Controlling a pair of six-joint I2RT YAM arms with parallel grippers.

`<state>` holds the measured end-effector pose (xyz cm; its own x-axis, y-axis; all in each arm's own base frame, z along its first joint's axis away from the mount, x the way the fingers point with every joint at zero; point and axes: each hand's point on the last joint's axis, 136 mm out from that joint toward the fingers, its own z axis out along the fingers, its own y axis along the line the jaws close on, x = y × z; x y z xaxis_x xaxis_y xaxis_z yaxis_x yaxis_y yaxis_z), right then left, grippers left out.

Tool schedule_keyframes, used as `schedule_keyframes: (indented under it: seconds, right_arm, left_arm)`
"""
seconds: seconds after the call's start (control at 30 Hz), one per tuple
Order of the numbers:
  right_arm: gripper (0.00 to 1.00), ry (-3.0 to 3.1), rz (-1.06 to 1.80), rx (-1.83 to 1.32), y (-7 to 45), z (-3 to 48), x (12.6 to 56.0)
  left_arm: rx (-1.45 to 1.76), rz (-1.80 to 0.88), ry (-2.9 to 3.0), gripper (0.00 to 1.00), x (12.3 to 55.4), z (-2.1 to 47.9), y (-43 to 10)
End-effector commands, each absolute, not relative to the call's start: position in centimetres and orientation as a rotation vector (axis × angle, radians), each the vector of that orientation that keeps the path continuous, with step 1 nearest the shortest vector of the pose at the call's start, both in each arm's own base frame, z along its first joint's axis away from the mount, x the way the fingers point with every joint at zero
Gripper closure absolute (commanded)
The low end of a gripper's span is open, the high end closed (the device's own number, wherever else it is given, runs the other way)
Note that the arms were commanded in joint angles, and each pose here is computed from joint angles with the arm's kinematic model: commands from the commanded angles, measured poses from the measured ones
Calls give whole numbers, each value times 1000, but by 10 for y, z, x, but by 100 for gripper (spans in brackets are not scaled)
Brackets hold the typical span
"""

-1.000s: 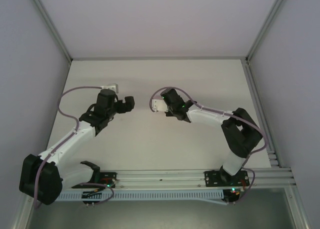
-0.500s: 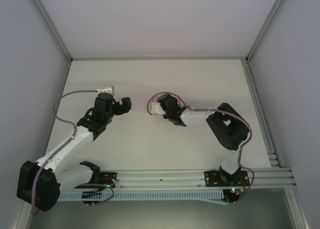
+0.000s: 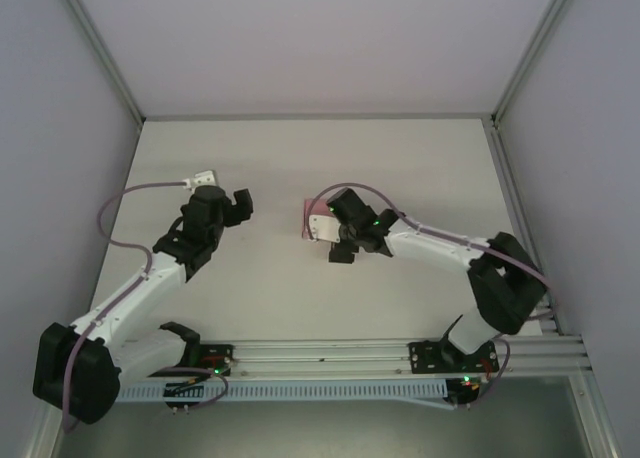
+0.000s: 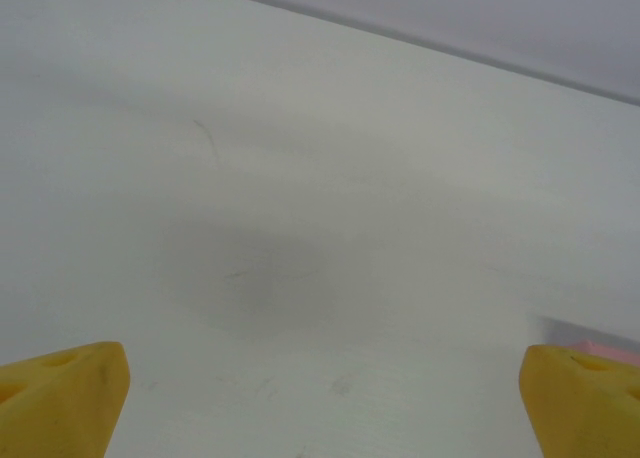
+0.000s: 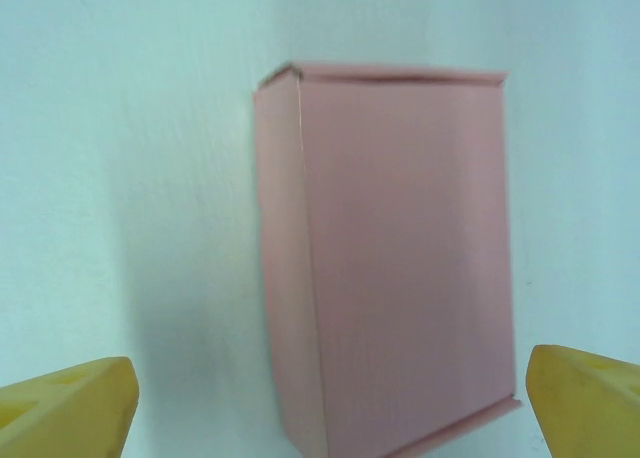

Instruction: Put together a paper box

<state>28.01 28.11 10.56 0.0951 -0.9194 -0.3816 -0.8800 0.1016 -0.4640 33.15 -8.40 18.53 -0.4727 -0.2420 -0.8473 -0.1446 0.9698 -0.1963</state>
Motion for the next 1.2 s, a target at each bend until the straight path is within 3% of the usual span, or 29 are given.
schedule_keyframes:
  seconds: [0.0,0.17,0.27,0.5,0.63,0.83,1.17]
  right_arm:
    - [0,1712,94,-1674,289,153,258]
    - [0,1750,104,-1227,260,210,289]
    - [0,1810,125,-827,214,237,321]
    - [0,1853,-15,-128,76,213,357]
    - [0,1880,-82,10,39,187,356]
    - [0,1812,-51,77,17,164,355]
    - [0,1772,-44,-41,19,123,366]
  left_arm:
    - [-381,5,2003,0,339,192,-61]
    - [-374,175,1902,0,352,198,-42]
    - [-346,231,1800,0,359,201,-31]
    - [-382,315,1601,0,360,188,8]
    - [-214,376,1724,0,374,187,-8]
    - [-198,386,1616,0,348,189,8]
    - [-121,445,1615,0,358,146,12]
